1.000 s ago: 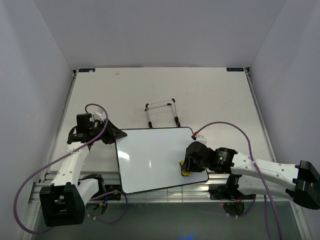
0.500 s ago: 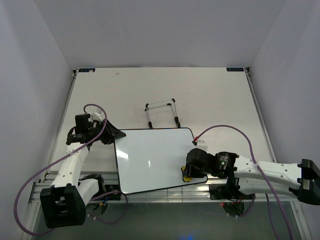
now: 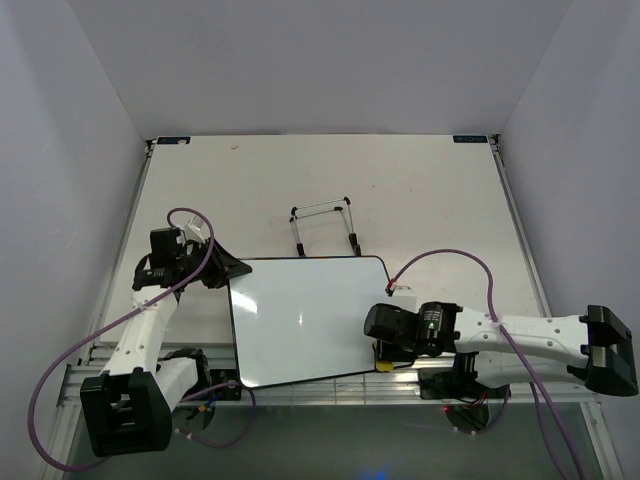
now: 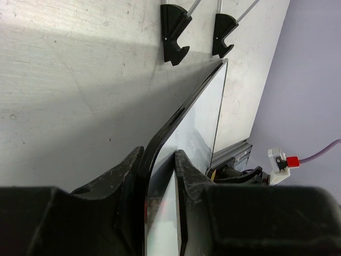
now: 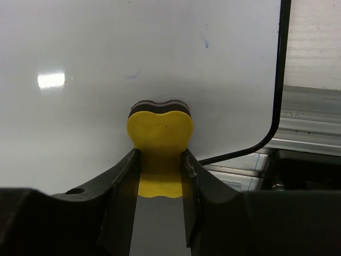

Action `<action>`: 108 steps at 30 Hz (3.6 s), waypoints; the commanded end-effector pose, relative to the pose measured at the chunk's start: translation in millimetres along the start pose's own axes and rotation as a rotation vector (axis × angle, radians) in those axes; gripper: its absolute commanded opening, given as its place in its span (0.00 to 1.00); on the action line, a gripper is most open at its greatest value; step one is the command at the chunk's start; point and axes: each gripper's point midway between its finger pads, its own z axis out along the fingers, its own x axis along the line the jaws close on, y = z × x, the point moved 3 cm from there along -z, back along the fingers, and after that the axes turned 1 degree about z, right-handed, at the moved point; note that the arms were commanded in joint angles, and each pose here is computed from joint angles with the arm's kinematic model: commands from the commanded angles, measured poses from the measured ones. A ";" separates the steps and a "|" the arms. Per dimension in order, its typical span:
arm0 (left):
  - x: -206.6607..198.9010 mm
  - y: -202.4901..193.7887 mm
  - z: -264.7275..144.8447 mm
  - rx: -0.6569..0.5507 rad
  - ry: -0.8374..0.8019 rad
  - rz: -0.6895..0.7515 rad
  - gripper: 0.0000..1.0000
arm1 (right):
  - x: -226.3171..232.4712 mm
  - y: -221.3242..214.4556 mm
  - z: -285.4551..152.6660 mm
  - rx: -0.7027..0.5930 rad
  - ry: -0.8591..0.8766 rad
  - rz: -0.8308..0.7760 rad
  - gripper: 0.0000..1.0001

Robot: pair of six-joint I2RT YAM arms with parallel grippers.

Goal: Erase the whiteboard

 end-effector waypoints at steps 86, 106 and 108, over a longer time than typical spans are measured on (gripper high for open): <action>1.1 5.3 1.0 -0.061 -0.020 0.043 0.00 | 88.6 104.0 -2.1 -0.104 0.523 -0.272 0.24; -1.4 0.1 1.5 -0.033 -0.048 0.037 0.00 | 165.6 132.1 49.4 -0.039 0.363 -0.417 0.23; -2.3 -0.1 0.8 -0.033 -0.054 0.040 0.00 | 135.8 127.9 55.8 -0.012 0.315 -0.390 0.23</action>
